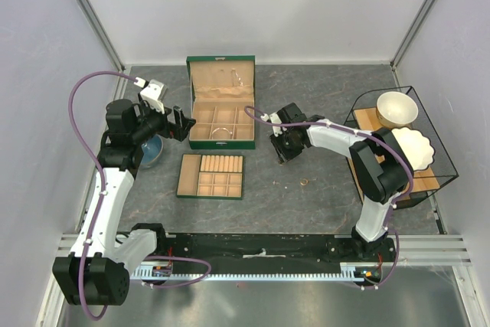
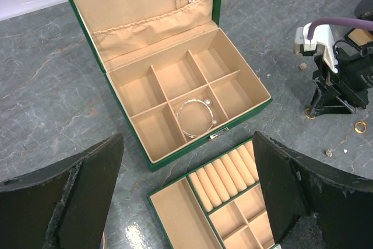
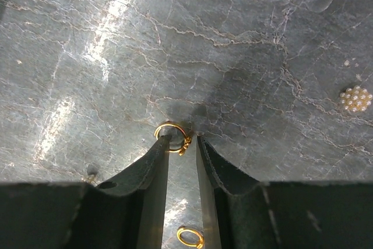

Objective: Organize the mixed jewelry

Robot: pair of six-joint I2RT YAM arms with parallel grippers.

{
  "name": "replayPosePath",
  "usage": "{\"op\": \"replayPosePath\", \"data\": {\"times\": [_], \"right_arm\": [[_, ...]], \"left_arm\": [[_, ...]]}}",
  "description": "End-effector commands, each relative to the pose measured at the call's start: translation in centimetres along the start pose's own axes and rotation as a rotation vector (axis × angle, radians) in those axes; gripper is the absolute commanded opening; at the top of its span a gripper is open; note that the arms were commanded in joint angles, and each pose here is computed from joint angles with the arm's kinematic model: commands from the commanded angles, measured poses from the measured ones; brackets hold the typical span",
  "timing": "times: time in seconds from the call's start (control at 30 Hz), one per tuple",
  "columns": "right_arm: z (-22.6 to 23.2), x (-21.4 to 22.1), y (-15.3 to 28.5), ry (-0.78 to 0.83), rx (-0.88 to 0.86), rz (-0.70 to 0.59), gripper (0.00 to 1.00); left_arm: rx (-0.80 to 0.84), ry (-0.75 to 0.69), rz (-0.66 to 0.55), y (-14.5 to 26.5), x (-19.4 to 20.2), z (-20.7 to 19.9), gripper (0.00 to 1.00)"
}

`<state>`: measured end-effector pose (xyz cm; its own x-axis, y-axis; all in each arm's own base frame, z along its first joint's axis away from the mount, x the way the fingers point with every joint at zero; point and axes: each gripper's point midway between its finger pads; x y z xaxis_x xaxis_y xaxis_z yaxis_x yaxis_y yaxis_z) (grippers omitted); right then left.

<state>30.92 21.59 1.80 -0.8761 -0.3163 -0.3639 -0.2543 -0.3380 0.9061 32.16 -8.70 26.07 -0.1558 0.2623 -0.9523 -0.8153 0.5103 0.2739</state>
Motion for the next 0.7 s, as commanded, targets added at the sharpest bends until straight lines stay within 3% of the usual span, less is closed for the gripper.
{"op": "replayPosePath", "data": {"times": [0.0, 0.67], "right_arm": [[-0.1, -0.9, -0.3, -0.011, 0.006, -0.021, 0.32], [-1.4, -0.7, -0.6, -0.012, 0.088, -0.04, 0.21]], "left_arm": [[-0.004, -0.048, -0.042, 0.3, -1.1, 0.1, 0.98], [0.003, -0.043, -0.04, 0.2, -0.9, 0.0, 0.99]]}}
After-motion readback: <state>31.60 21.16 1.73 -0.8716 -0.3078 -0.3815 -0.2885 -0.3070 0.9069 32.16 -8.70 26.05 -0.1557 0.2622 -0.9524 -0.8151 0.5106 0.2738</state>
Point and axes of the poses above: each gripper's point midway between its finger pads, its own y axis back along the fingers, its own z axis along the line the jaws close on, x = y × z, and after that the axes turned 13 degrees about -y, right-handed
